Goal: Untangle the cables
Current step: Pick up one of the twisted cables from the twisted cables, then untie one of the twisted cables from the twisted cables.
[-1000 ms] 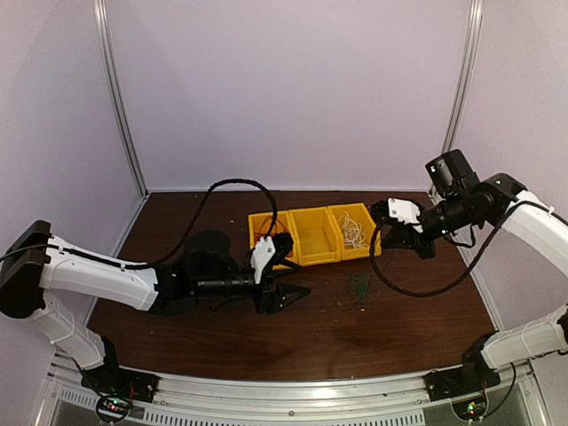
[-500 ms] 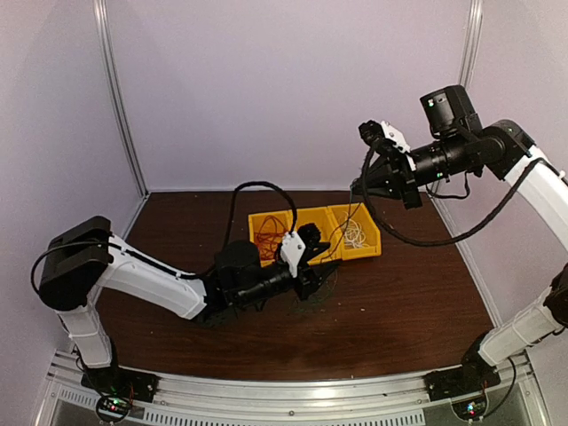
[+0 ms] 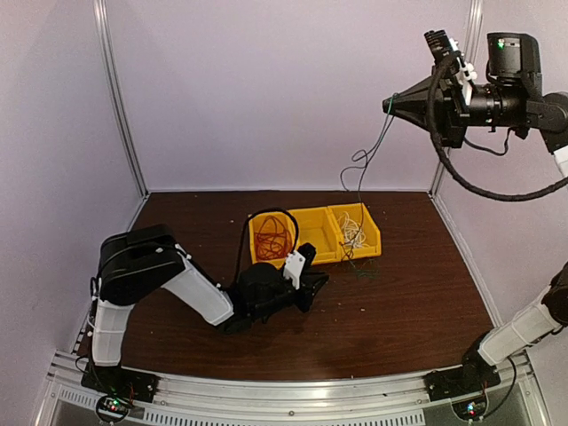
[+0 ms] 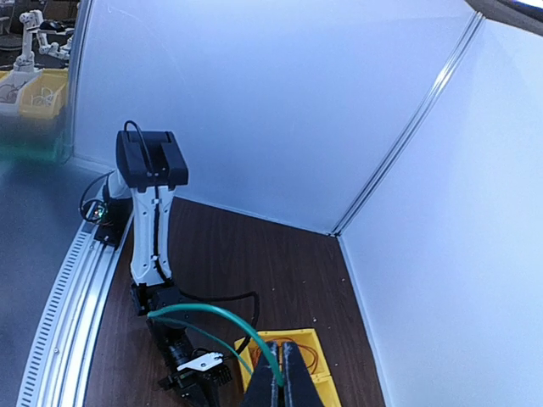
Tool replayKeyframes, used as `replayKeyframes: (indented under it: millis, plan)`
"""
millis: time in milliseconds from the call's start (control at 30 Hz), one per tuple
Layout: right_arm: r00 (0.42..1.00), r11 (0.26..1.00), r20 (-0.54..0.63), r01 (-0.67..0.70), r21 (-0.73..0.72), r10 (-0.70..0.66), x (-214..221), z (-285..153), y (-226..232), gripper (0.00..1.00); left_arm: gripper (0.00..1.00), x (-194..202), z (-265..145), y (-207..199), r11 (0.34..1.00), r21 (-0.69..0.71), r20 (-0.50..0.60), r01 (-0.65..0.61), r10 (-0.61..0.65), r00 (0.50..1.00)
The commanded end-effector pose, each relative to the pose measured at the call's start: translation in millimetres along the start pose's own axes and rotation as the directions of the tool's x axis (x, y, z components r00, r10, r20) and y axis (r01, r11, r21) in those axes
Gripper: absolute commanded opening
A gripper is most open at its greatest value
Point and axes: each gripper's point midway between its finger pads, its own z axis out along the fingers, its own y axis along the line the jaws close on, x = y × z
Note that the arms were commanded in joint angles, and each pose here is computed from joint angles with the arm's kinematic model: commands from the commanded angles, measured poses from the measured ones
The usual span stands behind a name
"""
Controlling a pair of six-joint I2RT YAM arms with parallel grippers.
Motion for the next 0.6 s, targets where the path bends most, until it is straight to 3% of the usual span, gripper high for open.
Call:
replayKeyframes:
  millis: [0,200,400,533,567]
  plan:
    - [0.995,0.996,0.083,0.048,0.07,-0.054,-37,-27,-10,0.0,0.13,-1,-2,-8,0.996,0.041,0.02,0.078,-0.079,0.997]
    - [0.994,0.997,0.102,0.021,0.072,-0.028,-41,-29,-13,0.0,0.15,-17,-36,-9,0.991,0.065,0.085,0.113,-0.118,0.989]
    - [0.998,0.992,0.05,-0.052,0.112,0.047,1,-12,-19,0.0,0.5,-61,-79,-42,0.986,0.158,0.172,0.043,-0.071,0.983]
    - [0.996,0.99,0.019,-0.092,0.106,0.09,26,-5,-12,0.0,0.64,-70,-71,-77,0.97,0.241,0.113,0.007,-0.035,0.993]
    - [0.995,0.99,0.019,-0.101,0.099,0.1,29,-4,-10,0.0,0.78,-74,-70,-86,0.965,0.264,0.119,-0.003,-0.03,0.992]
